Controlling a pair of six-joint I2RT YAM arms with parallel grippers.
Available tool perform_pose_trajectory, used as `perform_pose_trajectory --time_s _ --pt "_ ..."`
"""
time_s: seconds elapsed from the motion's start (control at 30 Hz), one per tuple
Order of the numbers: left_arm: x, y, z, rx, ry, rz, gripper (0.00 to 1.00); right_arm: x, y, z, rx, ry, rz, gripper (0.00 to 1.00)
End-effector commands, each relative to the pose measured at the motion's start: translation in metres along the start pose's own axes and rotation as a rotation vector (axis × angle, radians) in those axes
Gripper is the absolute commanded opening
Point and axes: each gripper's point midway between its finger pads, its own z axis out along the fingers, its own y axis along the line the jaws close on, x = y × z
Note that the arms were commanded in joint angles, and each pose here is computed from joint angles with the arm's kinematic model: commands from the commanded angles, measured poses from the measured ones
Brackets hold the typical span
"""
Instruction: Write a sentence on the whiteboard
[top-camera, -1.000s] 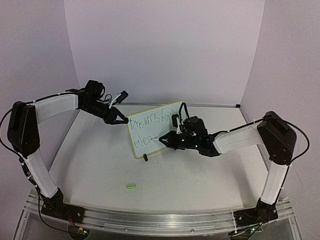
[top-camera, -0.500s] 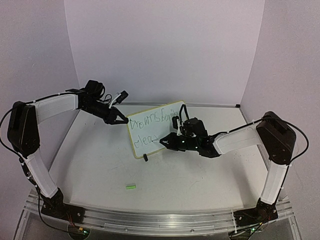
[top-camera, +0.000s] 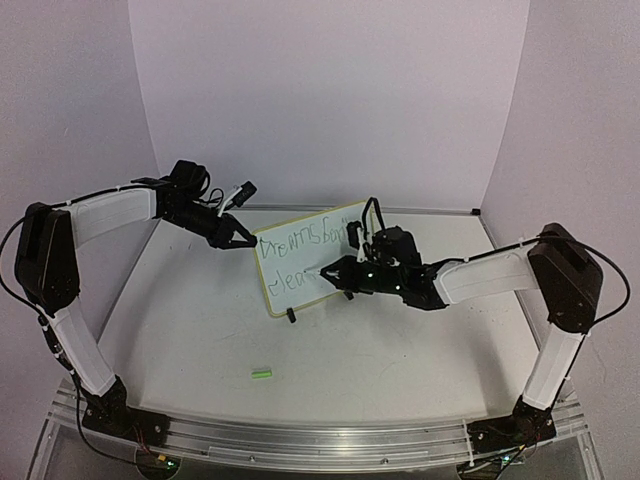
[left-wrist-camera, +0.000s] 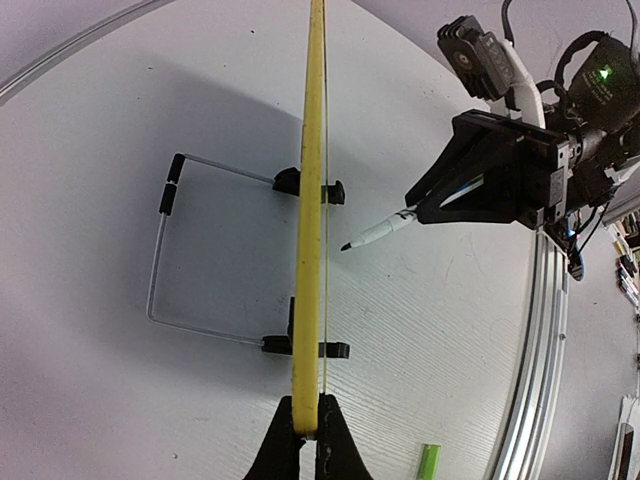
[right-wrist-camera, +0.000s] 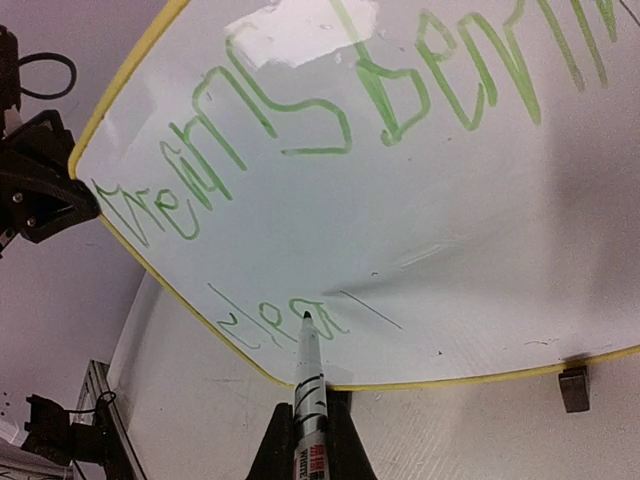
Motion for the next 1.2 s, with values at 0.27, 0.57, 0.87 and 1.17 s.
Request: perform_pose_trajectory --time_s 0.27,0.57,0.87,1.17 --pt "0.01 -0.002 0.001 -0.028 0.047 0.017 0.0 -0.035 0.028 0.01 -0.075 -0.07 -0.023 0.0" --pt "0.011 -0.001 0.002 -0.026 0.05 0.013 0.0 -0.028 0.021 0.009 -0.056 -0.06 -0.015 0.0" --pt "0.012 0.0 0.003 -0.026 0.054 0.009 0.0 -0.02 0.012 0.008 -0.034 -0.049 0.0 0.0" --pt "0.012 0.0 0.004 -0.024 0.053 0.011 0.0 -0.015 0.004 0.005 -0.01 -0.048 0.01 0.0"
